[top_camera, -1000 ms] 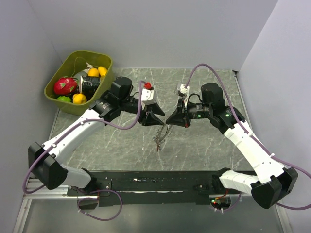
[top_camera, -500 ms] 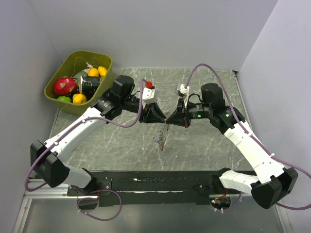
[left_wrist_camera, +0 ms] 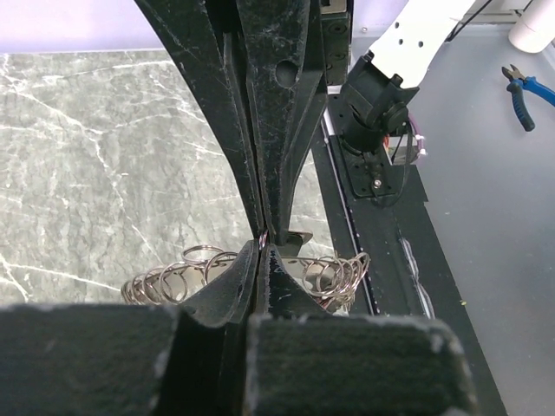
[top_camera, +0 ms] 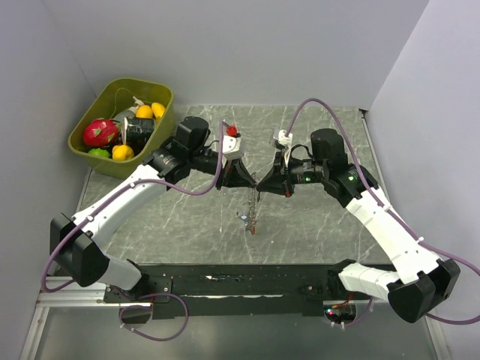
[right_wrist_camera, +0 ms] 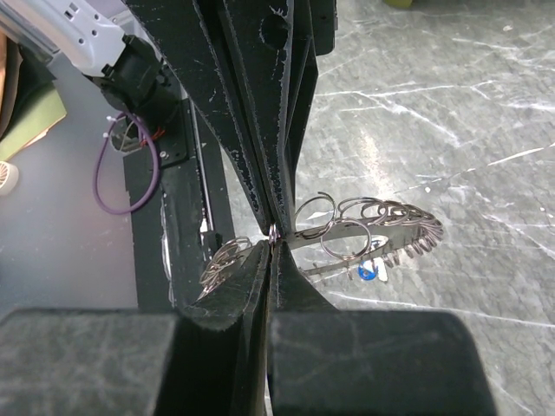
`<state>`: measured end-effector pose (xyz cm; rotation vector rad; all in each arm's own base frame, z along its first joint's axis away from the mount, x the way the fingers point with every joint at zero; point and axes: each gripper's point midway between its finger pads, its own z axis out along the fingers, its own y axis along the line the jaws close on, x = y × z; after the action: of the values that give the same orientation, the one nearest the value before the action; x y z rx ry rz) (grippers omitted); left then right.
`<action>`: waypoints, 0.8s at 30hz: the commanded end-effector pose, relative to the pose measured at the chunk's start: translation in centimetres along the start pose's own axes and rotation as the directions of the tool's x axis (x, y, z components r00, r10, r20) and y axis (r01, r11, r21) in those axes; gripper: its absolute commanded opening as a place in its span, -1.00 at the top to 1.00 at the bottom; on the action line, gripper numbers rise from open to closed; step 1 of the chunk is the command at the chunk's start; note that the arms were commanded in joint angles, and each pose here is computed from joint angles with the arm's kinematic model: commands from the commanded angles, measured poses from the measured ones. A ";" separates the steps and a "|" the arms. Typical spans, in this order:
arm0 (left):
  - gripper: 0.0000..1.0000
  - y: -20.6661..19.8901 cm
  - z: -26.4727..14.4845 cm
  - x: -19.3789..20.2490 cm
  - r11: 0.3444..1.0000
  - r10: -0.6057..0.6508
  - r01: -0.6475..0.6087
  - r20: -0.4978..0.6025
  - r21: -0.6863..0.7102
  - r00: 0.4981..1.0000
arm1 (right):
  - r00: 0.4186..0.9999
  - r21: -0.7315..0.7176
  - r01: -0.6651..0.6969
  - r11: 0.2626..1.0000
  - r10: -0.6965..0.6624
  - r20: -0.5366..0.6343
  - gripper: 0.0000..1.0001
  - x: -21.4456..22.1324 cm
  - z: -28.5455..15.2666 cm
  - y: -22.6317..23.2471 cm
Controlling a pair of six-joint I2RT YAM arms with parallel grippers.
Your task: Put the keys on the keyring
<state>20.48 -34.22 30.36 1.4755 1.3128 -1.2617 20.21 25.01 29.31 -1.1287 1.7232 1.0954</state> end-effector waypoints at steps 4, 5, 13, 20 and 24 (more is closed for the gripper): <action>0.98 -0.4 -0.2 -3.3 0.993 0.118 -0.117 0.116 -0.017 0.986 | 0.993 0.006 0.067 0.998 -0.067 0.093 0.54 -2.2 -0.4 0.7; 0.98 -0.7 -0.4 -3.7 0.993 0.115 -0.112 0.130 -0.027 0.985 | 0.993 0.010 0.056 0.998 -0.057 0.102 0.41 -2.3 -0.5 0.7; 0.98 -1.4 -1.2 -4.7 0.979 0.192 -0.171 0.229 -0.109 0.954 | 0.982 0.054 0.070 0.996 -0.078 0.171 -0.03 -3.0 -1.4 0.9; 0.98 -1.9 -2.1 -5.5 0.969 0.223 -0.176 0.314 -0.173 0.923 | 0.979 0.051 0.061 0.997 -0.070 0.194 0.15 -3.0 -1.9 1.0; 0.98 -2.3 -2.5 -6.1 0.964 0.246 -0.190 0.348 -0.187 0.904 | 0.978 0.021 0.067 0.998 -0.070 0.197 0.31 -3.0 -1.9 1.4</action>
<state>19.46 -33.20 32.80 1.2306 1.1095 -1.2254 19.97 24.26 31.68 -1.0073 1.6011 1.0922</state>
